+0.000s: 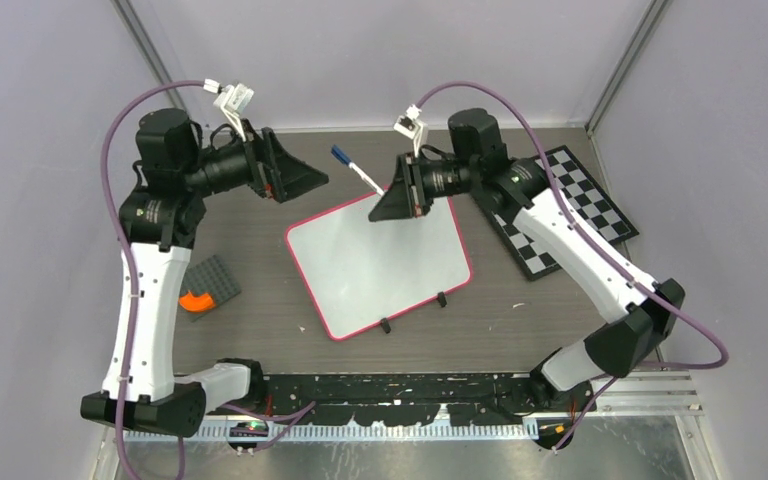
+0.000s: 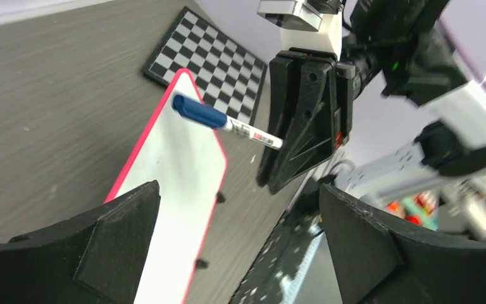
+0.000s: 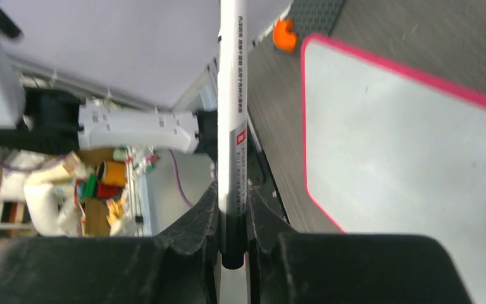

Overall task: Write a sentence on the whiteboard
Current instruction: Open the whiteboard marker at the center of the board.

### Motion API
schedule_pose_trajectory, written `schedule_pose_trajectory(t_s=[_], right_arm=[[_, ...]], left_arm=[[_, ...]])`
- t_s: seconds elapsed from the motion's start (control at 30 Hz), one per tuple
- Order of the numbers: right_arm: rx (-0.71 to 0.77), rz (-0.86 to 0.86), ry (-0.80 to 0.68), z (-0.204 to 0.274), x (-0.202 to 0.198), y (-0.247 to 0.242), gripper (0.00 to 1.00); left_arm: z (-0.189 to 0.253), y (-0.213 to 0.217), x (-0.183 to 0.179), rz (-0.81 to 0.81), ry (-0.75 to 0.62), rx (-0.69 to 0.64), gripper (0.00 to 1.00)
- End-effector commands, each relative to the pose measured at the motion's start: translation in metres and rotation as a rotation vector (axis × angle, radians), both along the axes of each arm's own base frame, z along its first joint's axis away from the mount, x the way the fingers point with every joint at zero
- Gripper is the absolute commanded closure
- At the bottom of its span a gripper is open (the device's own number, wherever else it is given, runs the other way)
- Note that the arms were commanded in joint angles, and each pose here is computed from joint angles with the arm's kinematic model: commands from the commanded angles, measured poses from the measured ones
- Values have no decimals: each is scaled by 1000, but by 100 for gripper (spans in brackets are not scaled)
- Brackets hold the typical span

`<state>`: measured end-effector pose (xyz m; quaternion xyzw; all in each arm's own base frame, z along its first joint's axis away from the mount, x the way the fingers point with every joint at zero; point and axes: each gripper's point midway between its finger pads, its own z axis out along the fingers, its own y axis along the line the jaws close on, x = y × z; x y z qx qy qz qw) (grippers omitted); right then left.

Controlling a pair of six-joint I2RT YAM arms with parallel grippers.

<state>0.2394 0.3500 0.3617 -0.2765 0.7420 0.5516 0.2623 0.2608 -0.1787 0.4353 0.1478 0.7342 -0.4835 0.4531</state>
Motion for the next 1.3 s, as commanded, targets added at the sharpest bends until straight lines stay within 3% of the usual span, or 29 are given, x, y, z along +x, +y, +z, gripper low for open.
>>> schedule_pose_trajectory(t_s=[0.0, 0.2, 0.43, 0.6, 0.8, 0.9, 0.93, 1.03, 1.1, 1.17, 1.27], right_arm=[[-88, 162, -69, -21, -56, -34, 100], [-115, 329, -29, -39, -98, -55, 100], [-121, 420, 44, -45, -123, -63, 100], [-132, 454, 47, -46, -133, -64, 100], [-153, 491, 68, -48, -140, -68, 100], [-163, 499, 87, -48, -141, -69, 100], [-163, 502, 93, -48, -142, -68, 95], [-159, 494, 90, -45, -139, -66, 80], [-164, 466, 80, -44, -133, -64, 43], [-167, 422, 58, -42, -124, -63, 24], [-133, 312, 64, -31, -103, -63, 17]], left_arm=[[-39, 9, -32, -187, -116, 259, 0], [-50, -12, -55, -397, -90, 194, 2], [-83, -42, -84, -545, -162, 342, 17], [-102, -55, -100, -634, -199, 439, 37], [-103, -60, -110, -693, -225, 437, 78], [-101, -60, -115, -711, -249, 436, 94], [-101, -60, -116, -715, -258, 440, 99], [-106, -59, -112, -691, -266, 462, 100], [-108, -59, -107, -655, -264, 468, 100], [-112, -58, -96, -590, -260, 487, 100], [-113, -59, -85, -507, -190, 432, 100]])
